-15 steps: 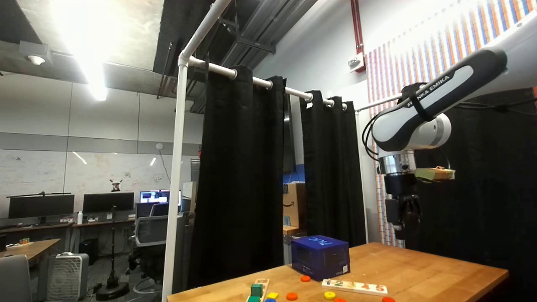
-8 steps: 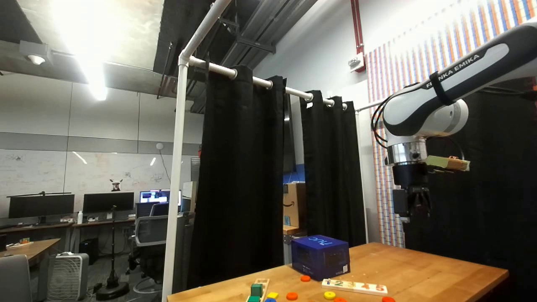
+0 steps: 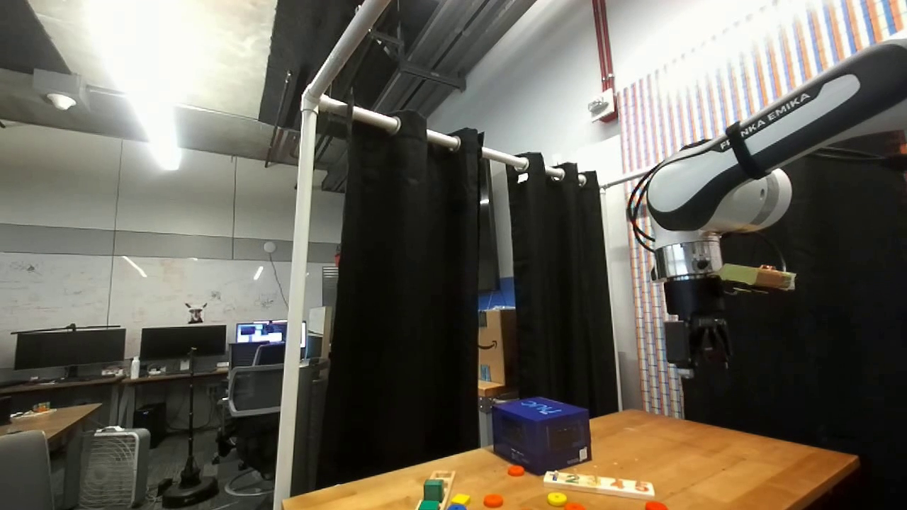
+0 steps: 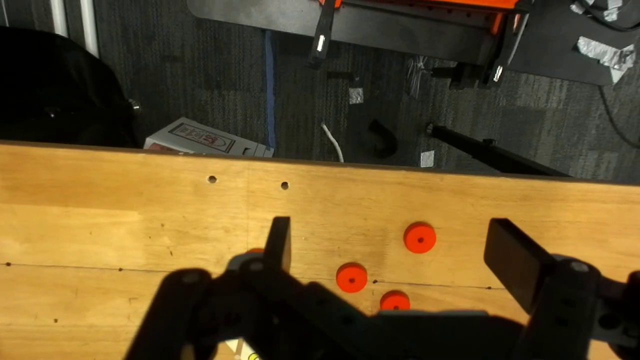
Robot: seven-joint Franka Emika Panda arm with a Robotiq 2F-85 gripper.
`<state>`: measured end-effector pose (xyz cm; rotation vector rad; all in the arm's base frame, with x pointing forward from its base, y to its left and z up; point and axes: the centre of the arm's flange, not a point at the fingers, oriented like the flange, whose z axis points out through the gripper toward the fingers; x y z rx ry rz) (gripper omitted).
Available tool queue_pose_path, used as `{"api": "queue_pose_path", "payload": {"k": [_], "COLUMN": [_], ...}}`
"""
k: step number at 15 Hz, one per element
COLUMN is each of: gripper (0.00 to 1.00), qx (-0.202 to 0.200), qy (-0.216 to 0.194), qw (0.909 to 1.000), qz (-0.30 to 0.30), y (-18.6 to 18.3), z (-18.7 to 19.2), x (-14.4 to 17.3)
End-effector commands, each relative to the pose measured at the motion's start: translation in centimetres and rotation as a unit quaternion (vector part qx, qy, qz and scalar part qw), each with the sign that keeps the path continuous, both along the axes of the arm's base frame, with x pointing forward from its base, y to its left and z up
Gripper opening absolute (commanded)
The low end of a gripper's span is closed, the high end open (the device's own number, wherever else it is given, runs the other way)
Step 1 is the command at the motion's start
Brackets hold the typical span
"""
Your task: Put the green block next to the other green block on the wooden board
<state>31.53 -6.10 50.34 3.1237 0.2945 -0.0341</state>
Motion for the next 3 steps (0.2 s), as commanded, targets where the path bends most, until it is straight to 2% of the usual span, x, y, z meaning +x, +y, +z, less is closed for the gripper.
{"api": "queue_pose_path", "payload": {"k": [1,3], "gripper": [1.00,1.00], "qx": [0.000,0.000], "qy": [0.000,0.000], "qw": [1.0000,1.0000], "qz": [0.000,0.000], "y": [0.00,0.00], "z": [0.00,0.00], "x": [0.00,0.00]}}
